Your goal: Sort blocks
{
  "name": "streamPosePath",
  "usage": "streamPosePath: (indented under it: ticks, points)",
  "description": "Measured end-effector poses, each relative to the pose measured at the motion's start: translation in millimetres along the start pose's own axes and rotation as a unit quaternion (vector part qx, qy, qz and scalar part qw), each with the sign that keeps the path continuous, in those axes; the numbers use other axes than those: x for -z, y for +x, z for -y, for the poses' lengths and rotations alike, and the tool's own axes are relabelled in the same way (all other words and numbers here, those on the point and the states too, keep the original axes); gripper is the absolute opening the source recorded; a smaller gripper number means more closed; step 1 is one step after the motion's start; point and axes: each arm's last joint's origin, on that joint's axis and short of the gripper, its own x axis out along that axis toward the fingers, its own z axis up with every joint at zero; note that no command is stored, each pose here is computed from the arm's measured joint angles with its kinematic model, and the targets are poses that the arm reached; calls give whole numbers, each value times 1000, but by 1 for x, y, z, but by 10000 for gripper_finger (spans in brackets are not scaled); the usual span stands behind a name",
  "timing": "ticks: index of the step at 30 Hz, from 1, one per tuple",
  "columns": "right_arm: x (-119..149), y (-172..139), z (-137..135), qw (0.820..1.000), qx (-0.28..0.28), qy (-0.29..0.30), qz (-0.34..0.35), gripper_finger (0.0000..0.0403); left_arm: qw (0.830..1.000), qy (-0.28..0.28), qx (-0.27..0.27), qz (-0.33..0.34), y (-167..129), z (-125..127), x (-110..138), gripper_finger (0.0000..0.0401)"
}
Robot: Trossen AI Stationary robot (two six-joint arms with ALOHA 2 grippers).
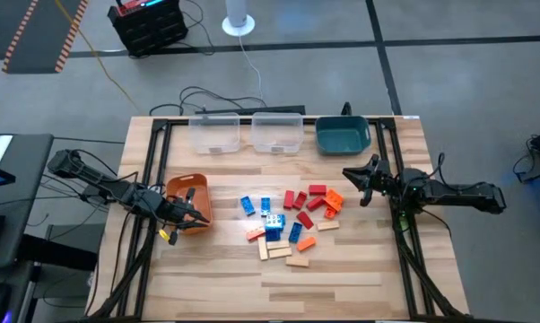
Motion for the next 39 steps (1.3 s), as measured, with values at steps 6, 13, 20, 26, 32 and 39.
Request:
streamPosePath:
  ticks: [6, 13, 20, 26, 32, 39]
  points:
    - [0, 0, 0, 1000, 0, 0, 0, 85, 1000, 0, 0, 0, 0, 0, 0, 45]
    - [0, 0, 0, 1000, 0, 0, 0, 85, 1000, 0, 0, 0, 0, 0, 0, 45]
    - [0, 0, 0, 1000, 0, 0, 0, 85, 999, 49, 0, 6, 0, 0, -1, 45]
    - [0, 0, 0, 1000, 0, 0, 0, 85, 993, 103, -15, 50, -1, 0, -10, 45]
    - [0, 0, 0, 1000, 0, 0, 0, 85, 995, 82, -14, 57, -1, 0, -11, 45]
    - [-4, 0, 1, 1000, 3, 9, 22, 85, 986, 102, -68, 111, -3, -3, -23, 45]
